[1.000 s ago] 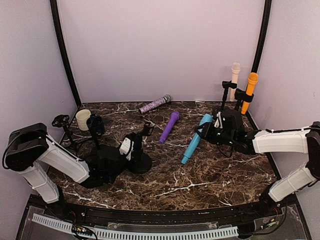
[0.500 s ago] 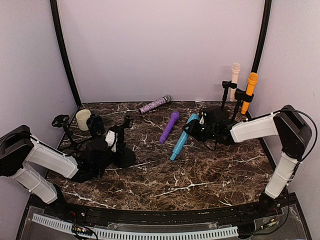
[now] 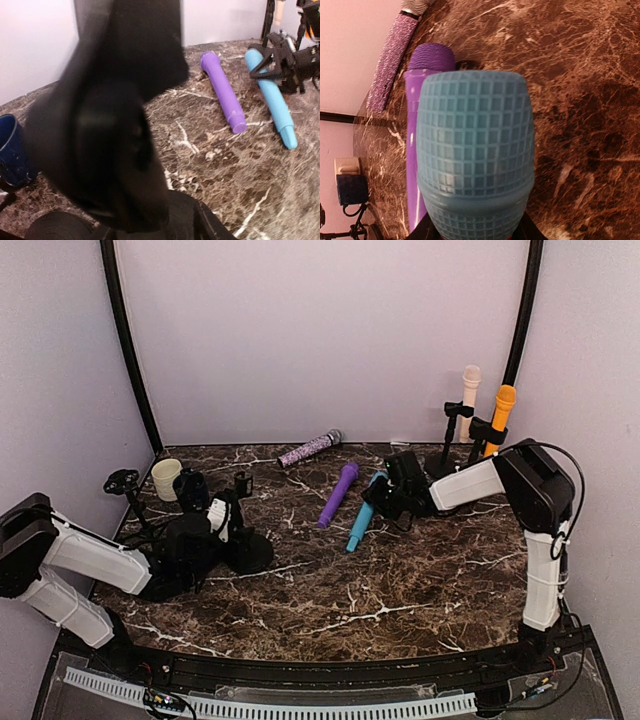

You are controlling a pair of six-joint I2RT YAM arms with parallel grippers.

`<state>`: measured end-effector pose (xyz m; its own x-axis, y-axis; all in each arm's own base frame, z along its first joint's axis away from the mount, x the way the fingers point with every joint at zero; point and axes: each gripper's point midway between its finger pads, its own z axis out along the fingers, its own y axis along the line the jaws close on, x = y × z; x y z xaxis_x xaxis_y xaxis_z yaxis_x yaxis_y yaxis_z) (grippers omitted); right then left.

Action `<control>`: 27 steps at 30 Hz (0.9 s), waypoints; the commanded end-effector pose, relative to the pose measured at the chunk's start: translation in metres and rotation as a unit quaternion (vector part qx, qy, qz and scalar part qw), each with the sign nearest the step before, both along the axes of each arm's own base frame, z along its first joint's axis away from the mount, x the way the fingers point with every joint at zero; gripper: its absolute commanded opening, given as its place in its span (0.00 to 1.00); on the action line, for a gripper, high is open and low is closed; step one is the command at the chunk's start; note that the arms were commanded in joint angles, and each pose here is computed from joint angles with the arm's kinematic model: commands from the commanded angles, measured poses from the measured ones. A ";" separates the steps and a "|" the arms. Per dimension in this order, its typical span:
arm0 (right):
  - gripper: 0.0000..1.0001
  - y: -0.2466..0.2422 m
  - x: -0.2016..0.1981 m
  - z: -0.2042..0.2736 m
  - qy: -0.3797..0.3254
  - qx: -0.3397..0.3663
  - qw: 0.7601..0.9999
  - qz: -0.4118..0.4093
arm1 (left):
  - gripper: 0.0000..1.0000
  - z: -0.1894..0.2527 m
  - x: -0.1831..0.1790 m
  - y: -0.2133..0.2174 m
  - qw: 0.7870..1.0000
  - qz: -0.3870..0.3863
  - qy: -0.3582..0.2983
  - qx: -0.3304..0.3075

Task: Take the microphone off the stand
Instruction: Place the microphone stand at the center of the board, then place the microphone at the center of the board.

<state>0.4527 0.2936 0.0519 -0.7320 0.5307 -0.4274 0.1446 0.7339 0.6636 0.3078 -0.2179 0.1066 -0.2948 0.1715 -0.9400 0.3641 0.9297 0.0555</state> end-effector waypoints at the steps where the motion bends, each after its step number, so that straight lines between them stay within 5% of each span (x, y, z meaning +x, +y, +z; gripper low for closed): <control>1: 0.20 -0.008 0.021 -0.005 0.003 -0.010 0.999 -0.044 | 0.52 0.018 -0.006 -0.002 0.999 -0.016 -0.007 -0.028; 11: 0.38 -0.008 0.045 -0.018 0.009 -0.003 0.996 -0.090 | 0.66 0.025 -0.025 -0.004 0.997 -0.053 0.034 -0.038; 20: 0.79 -0.008 0.065 -0.009 -0.007 -0.027 0.995 -0.097 | 0.77 0.061 -0.040 0.003 0.995 -0.062 0.040 -0.068; 27: 0.93 -0.025 0.061 0.024 -0.051 -0.060 0.991 -0.106 | 0.83 0.086 -0.044 0.008 0.994 -0.055 0.035 -0.090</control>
<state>0.5158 0.2869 0.0533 -0.6018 0.6301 -0.4907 0.2512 0.7325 0.6327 0.2680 -0.2131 0.1799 -0.3304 0.0613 -0.9418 0.4659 0.8784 -0.1063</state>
